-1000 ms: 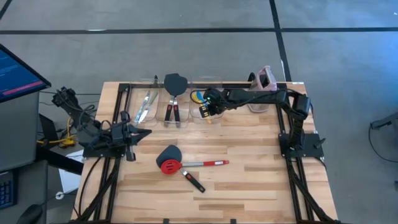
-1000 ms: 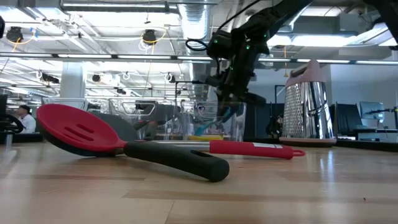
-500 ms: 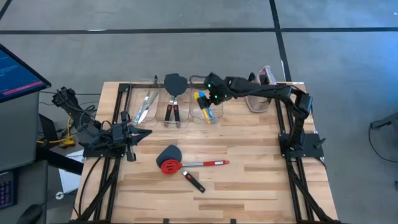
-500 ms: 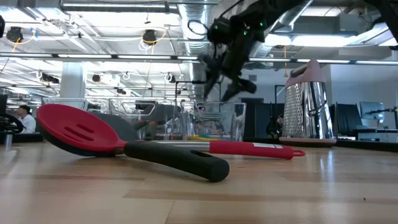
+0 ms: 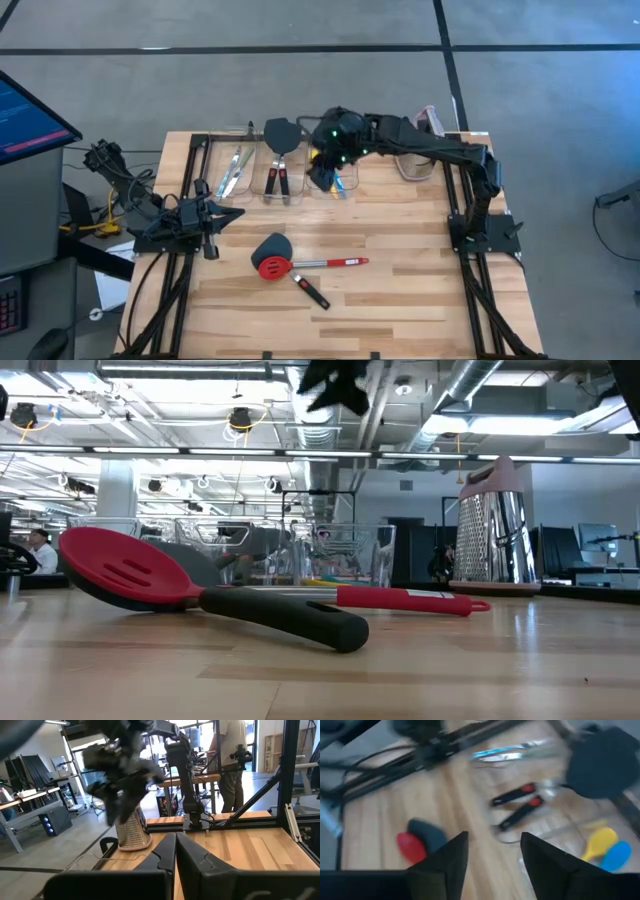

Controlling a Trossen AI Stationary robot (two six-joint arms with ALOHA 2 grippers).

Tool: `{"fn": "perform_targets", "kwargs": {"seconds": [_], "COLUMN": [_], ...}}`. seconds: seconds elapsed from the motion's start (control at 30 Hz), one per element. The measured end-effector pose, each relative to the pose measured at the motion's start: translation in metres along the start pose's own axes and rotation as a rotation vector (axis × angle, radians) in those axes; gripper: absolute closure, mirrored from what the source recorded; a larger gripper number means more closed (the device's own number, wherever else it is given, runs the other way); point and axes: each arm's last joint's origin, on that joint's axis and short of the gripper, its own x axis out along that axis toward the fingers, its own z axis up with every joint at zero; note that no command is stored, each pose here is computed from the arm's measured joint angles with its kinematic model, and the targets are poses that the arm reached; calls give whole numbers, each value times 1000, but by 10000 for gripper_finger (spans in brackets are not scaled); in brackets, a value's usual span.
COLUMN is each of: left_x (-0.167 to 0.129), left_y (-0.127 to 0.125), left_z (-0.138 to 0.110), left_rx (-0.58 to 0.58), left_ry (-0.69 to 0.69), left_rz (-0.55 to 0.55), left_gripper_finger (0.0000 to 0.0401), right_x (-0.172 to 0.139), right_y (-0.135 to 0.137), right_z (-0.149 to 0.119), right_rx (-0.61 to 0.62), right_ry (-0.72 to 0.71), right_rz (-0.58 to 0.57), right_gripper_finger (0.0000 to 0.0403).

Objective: Pick & Place Kitchen Items
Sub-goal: Put the red slotted spoon into the right transparent bin

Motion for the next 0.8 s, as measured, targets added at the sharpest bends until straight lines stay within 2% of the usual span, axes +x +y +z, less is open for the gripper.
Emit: {"fn": "perform_targets", "kwargs": {"seconds": [0.13, 0.4, 0.7, 0.8], "left_x": [0, 0, 0, 0], "left_y": [0, 0, 0, 0], "left_z": [0, 0, 0, 0], "left_rx": [0, 0, -4, -49], "left_ry": [0, -1, -1, -1], "left_rz": [0, -3, -3, -5], "left_gripper_finger": [400, 400, 400, 400], "right_x": [-10, -12, -15, -16], "right_y": [34, 78, 109, 119], "right_z": [-2, -18, -34, -38], "right_rx": [-96, -175, -113, -110], "right_ry": [2, 56, 111, 121], "right_rz": [58, 129, 170, 188], "right_gripper_finger": [257, 295, 310, 312]}}
